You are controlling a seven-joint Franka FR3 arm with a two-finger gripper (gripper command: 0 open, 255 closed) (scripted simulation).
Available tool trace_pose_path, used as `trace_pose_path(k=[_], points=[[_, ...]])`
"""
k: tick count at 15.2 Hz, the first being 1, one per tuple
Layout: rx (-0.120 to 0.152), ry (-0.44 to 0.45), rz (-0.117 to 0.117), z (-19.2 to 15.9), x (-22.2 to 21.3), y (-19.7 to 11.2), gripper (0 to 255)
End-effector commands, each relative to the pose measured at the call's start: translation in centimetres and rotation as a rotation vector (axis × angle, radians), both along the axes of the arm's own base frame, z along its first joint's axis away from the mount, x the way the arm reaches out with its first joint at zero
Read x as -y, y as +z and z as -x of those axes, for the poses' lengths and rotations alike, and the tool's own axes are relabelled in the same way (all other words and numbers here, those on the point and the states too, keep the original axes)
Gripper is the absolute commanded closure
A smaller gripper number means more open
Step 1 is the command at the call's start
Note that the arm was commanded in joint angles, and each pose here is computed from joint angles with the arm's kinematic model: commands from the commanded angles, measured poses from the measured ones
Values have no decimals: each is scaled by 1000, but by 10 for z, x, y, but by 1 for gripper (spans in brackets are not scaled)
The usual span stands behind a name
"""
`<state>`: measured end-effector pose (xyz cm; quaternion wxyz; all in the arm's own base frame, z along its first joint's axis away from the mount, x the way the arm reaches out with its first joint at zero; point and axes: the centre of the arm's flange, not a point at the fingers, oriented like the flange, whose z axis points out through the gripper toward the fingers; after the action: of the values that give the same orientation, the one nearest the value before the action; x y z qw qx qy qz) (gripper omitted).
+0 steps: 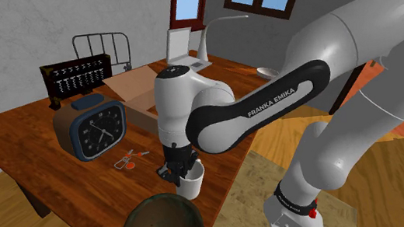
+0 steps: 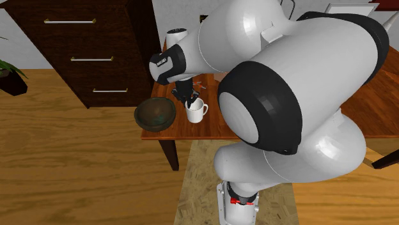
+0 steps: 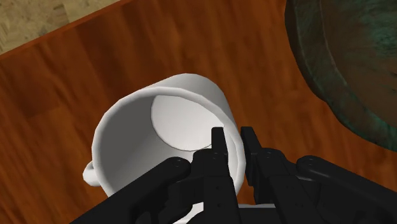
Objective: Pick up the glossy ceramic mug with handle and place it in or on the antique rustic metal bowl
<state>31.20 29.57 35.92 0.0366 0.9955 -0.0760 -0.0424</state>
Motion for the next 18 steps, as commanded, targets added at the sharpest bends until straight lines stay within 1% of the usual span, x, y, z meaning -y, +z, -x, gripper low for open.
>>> trace_pose_path(k=[1,3,18], points=[[0,0,0,0,0,0,255],[0,0,0,0,0,0,255],[0,0,0,0,0,79,255]])
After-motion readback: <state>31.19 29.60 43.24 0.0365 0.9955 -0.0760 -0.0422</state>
